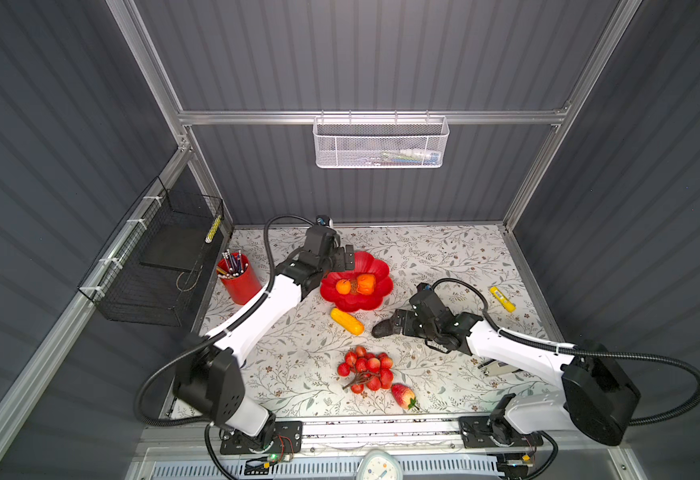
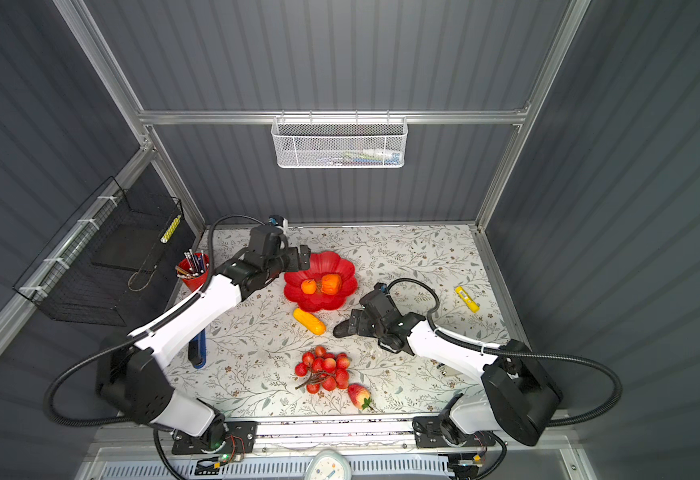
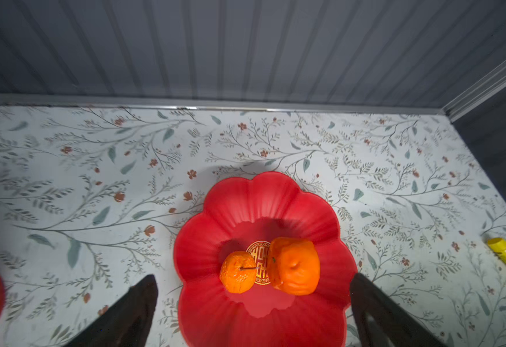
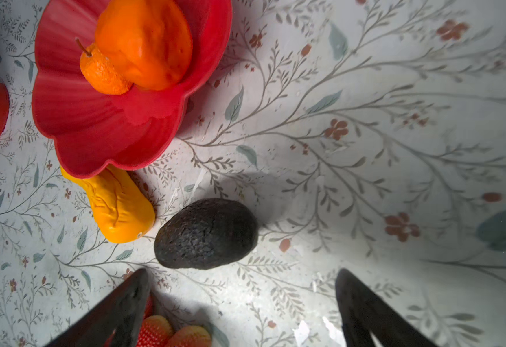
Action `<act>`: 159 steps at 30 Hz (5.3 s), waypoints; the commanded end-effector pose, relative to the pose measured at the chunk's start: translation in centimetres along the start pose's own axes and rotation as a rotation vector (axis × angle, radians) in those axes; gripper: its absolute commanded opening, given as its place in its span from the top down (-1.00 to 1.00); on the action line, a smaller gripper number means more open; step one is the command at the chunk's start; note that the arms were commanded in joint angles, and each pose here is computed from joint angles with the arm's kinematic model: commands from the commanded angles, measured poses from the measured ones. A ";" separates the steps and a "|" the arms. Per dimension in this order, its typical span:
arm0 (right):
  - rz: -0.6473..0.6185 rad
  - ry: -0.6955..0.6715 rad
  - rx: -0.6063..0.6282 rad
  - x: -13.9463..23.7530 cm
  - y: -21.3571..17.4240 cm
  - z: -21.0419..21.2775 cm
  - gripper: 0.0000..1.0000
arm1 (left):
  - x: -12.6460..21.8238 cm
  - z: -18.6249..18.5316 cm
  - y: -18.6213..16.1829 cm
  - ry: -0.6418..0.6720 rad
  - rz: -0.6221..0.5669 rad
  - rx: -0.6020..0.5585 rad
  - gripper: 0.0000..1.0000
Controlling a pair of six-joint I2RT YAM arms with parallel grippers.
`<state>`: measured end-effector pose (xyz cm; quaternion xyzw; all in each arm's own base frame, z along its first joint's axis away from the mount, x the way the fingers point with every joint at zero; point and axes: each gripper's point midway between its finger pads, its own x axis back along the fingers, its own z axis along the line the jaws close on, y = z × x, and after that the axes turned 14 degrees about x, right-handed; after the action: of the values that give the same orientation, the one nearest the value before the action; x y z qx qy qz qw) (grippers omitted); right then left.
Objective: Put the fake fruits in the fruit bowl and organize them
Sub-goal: 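Grasp the dark avocado with the right gripper while the left gripper withdraws, then place the avocado into the bowl with the right gripper and release, then grasp the yellow corn-like fruit with the left gripper while the right withdraws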
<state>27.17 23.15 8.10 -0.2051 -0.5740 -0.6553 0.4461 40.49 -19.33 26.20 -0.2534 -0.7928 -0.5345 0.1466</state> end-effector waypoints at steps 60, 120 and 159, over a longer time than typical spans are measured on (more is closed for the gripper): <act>0.025 -0.194 -0.014 -4.3 2.4 0.4 -0.81 | 10.5 13.1 -6.9 0.279 -0.131 0.250 -0.99; -0.082 -0.105 0.228 -8.9 16.1 2.2 -0.49 | 6.6 8.5 -13.9 0.044 0.209 0.437 -1.00; -0.432 -0.153 0.031 11.8 11.3 -7.2 -0.98 | -2.8 4.1 -24.6 0.165 0.501 0.355 -0.83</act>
<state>32.49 13.87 22.33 -0.1056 -0.6456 -0.7102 0.2603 28.44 -23.20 3.81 -0.3787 -0.7644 -0.3558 0.3816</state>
